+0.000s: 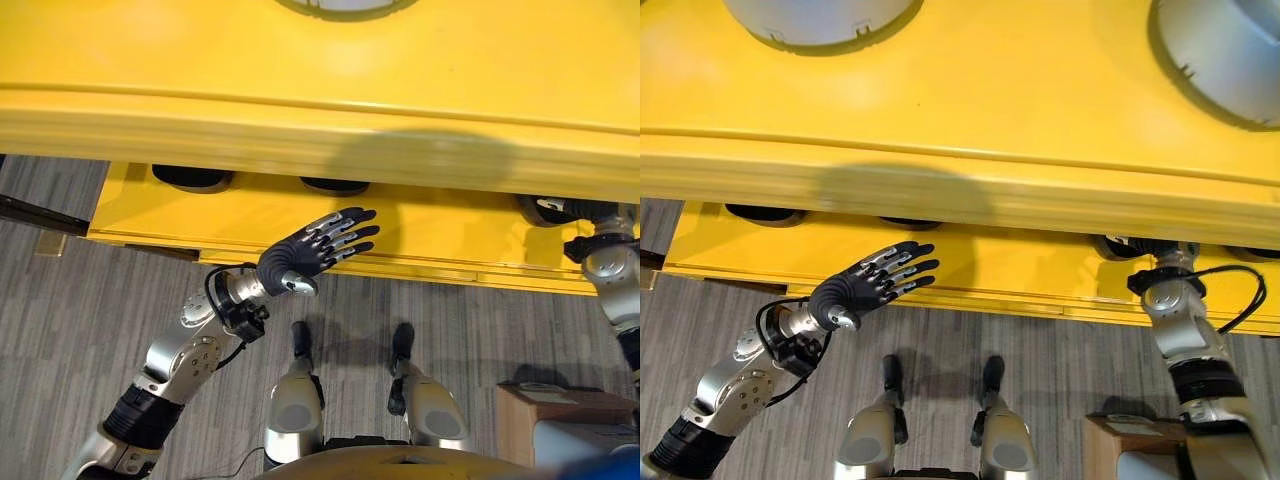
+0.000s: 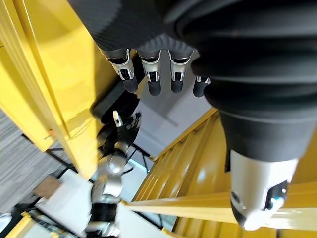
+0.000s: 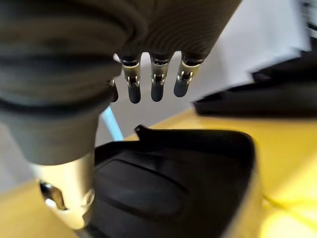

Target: Move parts from the plastic box to the shelf.

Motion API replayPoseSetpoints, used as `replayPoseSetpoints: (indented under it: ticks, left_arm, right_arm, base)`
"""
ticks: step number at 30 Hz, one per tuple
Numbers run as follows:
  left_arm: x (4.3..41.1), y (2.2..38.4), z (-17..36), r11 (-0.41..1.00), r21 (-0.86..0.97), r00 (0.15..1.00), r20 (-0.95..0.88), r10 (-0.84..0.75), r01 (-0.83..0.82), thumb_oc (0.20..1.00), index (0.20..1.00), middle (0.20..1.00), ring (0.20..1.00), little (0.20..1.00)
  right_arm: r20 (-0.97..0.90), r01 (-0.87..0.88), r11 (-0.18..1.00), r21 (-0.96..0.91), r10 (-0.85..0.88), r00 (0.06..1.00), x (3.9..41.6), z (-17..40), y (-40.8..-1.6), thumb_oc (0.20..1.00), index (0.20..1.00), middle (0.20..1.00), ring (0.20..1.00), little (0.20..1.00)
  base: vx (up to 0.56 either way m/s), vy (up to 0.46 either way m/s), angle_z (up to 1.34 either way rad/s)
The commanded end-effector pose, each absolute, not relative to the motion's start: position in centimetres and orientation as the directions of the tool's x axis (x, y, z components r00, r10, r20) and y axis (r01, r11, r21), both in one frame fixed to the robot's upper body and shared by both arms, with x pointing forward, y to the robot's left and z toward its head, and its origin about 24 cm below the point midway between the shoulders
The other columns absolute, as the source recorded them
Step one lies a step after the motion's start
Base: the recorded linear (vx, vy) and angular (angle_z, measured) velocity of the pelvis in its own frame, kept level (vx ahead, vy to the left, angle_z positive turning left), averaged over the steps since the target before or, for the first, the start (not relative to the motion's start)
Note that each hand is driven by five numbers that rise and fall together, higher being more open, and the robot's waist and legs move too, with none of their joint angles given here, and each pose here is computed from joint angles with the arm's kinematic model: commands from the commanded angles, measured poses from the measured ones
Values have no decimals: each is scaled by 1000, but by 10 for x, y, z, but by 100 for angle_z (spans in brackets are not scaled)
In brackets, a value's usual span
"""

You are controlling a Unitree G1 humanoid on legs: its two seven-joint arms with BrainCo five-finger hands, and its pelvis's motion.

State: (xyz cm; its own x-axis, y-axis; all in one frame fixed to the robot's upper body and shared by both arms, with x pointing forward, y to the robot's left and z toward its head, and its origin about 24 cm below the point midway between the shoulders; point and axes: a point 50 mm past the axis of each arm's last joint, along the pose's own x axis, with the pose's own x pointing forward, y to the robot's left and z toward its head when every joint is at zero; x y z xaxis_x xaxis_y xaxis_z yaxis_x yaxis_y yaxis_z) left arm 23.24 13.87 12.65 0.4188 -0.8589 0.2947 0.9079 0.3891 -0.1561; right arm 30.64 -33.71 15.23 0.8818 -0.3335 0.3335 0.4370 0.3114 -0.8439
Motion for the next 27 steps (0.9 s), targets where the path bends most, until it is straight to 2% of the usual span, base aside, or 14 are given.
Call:
replayPoseSetpoints:
  ticks: [1,4,10,12,16,20,23,27]
  left_arm:
    - [220,134,132,328,-144,358,345,-868,934,1000,1000,1000,1000,1000]
    - [218,136,131,328,-141,357,345,-868,934,1000,1000,1000,1000,1000]
    - [216,136,128,339,-172,379,356,-854,925,1000,1000,1000,1000,1000]
    - [216,137,128,355,-201,406,375,-833,913,1000,1000,1000,1000,1000]
    - [211,144,114,424,-273,502,385,-774,864,1000,1000,1000,1000,1000]
    - [209,144,106,409,-307,507,410,-758,859,1000,1000,1000,1000,1000]
    - [210,146,104,425,-341,542,450,-710,839,1000,1000,1000,1000,1000]
    - [208,146,98,474,-360,595,458,-661,804,1000,1000,1000,1000,1000]
  right_arm:
    - [420,478,179,-860,-284,862,309,177,-343,1000,1000,1000,1000,1000]
    - [412,468,168,-868,-282,866,304,172,-347,1000,1000,1000,1000,1000]
    - [441,519,315,-795,-287,850,297,163,-340,1000,1000,1000,1000,1000]
    - [471,535,362,-764,-253,845,297,166,-328,1000,1000,1000,1000,1000]
    - [538,541,563,-625,-192,821,293,171,-291,1000,1000,1000,1000,1000]
    - [608,568,634,-525,-187,771,275,174,-274,1000,1000,1000,1000,1000]
    - [642,527,681,-508,-107,759,271,178,-257,1000,1000,1000,1000,1000]
    - [647,418,743,-523,26,762,265,178,-235,1000,1000,1000,1000,1000]
  base:
    - [0,0,0]
    - [-9,-5,1]
    - [-32,-54,3]
    - [-76,-135,-1]
    - [-94,-225,4]
    - [-170,-102,28]
    - [-129,103,41]
    - [-102,259,-69]
